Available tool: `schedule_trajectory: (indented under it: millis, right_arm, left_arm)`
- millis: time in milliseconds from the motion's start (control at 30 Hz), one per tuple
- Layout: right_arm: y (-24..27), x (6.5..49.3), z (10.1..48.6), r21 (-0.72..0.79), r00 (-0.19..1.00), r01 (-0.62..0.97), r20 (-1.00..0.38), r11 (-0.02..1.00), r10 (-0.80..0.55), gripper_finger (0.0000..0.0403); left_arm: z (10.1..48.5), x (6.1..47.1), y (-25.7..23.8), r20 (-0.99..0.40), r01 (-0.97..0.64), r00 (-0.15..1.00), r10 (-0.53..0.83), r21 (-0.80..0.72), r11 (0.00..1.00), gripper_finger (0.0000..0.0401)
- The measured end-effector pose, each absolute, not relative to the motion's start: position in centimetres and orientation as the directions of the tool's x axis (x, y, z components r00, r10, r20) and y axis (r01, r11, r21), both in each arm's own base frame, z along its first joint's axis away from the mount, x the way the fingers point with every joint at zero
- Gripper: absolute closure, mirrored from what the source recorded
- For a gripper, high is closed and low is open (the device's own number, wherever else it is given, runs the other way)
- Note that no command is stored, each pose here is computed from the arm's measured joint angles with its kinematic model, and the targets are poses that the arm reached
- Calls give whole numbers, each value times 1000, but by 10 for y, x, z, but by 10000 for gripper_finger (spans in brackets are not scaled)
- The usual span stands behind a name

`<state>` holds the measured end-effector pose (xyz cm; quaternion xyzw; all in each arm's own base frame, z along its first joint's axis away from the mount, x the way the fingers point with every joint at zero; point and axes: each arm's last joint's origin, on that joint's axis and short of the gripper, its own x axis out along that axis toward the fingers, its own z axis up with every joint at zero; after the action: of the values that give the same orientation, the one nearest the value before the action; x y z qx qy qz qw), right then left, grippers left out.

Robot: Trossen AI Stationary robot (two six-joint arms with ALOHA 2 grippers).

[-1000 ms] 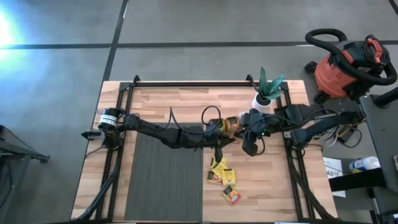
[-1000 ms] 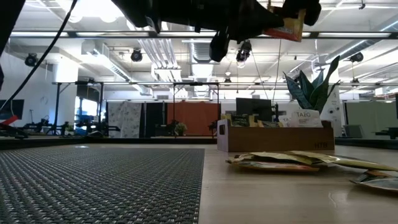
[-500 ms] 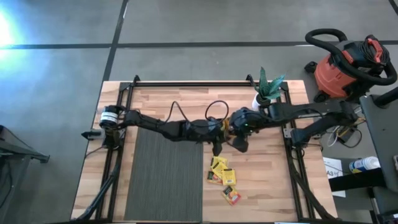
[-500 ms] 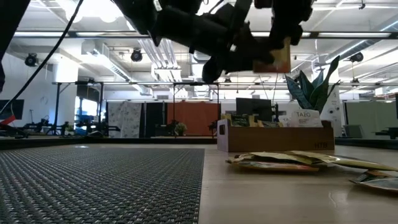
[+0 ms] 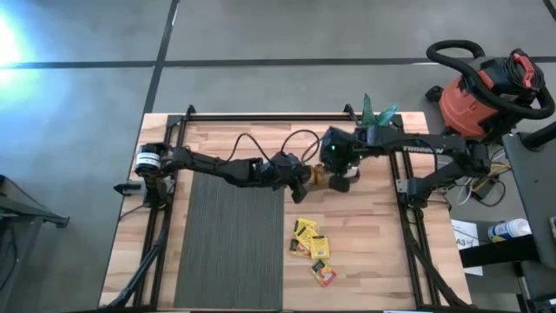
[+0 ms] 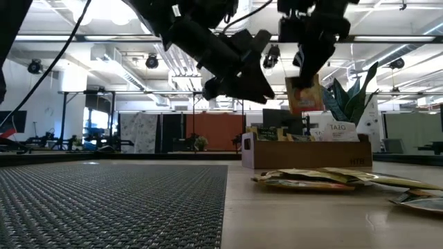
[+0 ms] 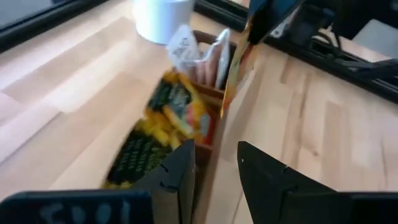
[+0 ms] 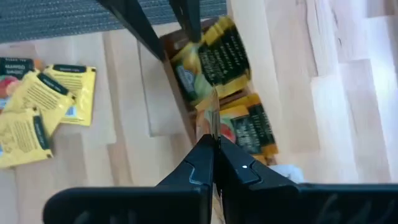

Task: Pick & Place Tea
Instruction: Put the orange tea bag into the left section of the wooden organizer

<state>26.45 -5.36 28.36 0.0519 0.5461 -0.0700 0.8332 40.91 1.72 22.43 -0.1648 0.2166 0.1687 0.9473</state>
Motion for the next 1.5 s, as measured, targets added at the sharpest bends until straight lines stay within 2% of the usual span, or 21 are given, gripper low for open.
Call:
schedule_trajectory:
  millis: [300, 500, 667, 1133, 1400, 1500]
  right_arm:
    - [-91, 249, 255, 79, 387, 75, -921, 994, 44, 394]
    - [-92, 251, 244, 40, 433, -44, -900, 998, 55, 394]
    - [-95, 245, 231, 30, 393, -92, -917, 995, 64, 394]
    - [-99, 247, 212, 30, 439, -114, -895, 993, 78, 394]
    - [-101, 253, 220, 9, 490, -97, -870, 995, 55, 394]
    - [-100, 253, 218, 48, 492, -93, -866, 994, 88, 394]
  left_arm:
    - [252, 399, 19, -402, -424, 866, 298, -273, 864, 286]
    - [270, 390, 22, -349, -473, 858, 377, -252, 844, 286]
    - [279, 386, 22, -321, -494, 854, 410, -254, 831, 286]
    - [283, 383, 25, -306, -537, 833, 461, -250, 805, 286]
    - [283, 383, 29, -309, -545, 828, 468, -250, 800, 286]
    - [282, 382, 30, -312, -549, 826, 470, -249, 798, 286]
